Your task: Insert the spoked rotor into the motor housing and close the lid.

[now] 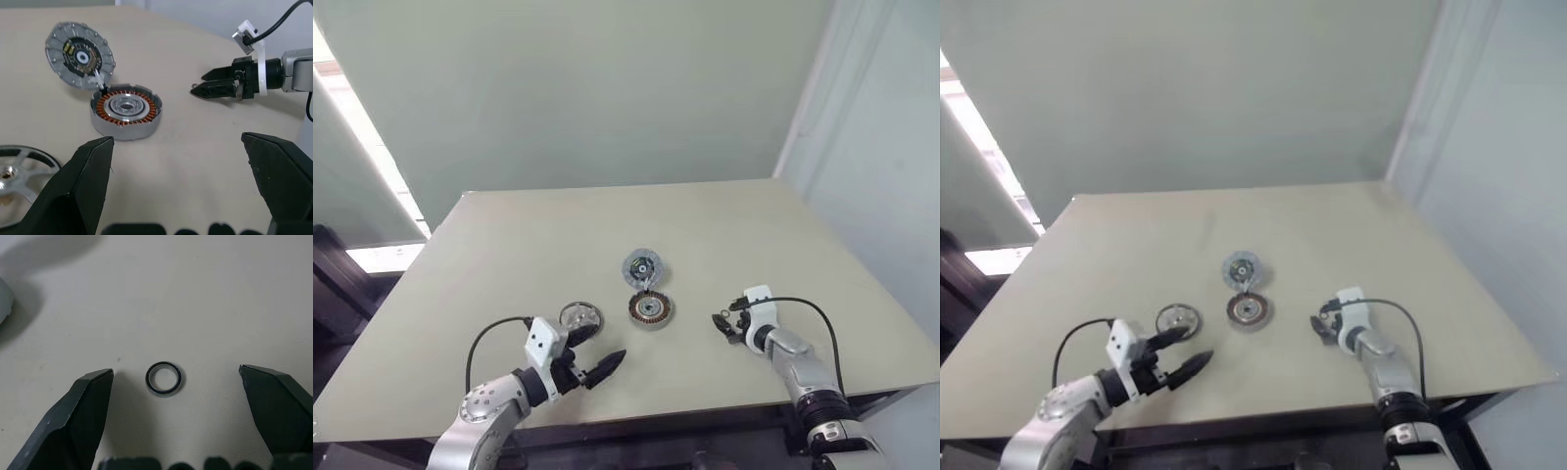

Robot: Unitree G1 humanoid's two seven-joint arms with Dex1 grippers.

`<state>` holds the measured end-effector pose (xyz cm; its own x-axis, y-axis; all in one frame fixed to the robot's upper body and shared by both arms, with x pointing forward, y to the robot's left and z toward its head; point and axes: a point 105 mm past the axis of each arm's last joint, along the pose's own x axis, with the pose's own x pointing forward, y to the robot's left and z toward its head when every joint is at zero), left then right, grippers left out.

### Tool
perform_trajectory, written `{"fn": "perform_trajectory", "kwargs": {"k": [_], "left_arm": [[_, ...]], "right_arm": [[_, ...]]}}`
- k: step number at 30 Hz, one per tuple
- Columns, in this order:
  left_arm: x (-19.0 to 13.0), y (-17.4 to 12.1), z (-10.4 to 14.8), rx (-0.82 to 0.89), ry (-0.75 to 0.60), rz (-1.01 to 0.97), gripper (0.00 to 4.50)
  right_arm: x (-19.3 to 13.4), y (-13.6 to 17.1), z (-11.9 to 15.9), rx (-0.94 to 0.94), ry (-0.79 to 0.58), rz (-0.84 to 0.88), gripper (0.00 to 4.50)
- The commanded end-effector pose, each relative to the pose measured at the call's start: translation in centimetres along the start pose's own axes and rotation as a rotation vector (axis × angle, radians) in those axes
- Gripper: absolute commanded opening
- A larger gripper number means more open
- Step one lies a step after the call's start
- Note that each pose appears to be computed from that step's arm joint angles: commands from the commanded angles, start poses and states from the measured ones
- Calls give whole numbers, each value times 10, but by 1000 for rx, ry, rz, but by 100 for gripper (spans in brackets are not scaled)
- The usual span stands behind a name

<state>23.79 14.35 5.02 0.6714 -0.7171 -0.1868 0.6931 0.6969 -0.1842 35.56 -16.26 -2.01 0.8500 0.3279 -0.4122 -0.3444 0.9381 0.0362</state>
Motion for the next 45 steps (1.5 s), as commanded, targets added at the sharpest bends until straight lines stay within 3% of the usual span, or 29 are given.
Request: {"fn": "perform_trajectory", "kwargs": {"k": [1,10,17,22,30,35,45], "left_arm": [[1,-6,11,25,-28,-36,450],[2,-7,11,23,-23,-50,450],[2,-7,11,26,-25,-48,450],[1,-6,10,32,-23,-46,450],[2,-2,8,60,-30,-28,450],[-1,7,11,81,-58,16,450],[-4,16,12,107,-89,76,450]], "right_arm": [[0,2,5,-22,-13,15,389],[1,4,6,-29,-20,22,84],[1,4,10,-9,-43,15,80],[-2,10,31,0,-122,36,80],[-7,67,71,-85,-190,279,80],[-5,104,76,-134,-162,385,80],[17,145,83,-116,-149,427,80]]}}
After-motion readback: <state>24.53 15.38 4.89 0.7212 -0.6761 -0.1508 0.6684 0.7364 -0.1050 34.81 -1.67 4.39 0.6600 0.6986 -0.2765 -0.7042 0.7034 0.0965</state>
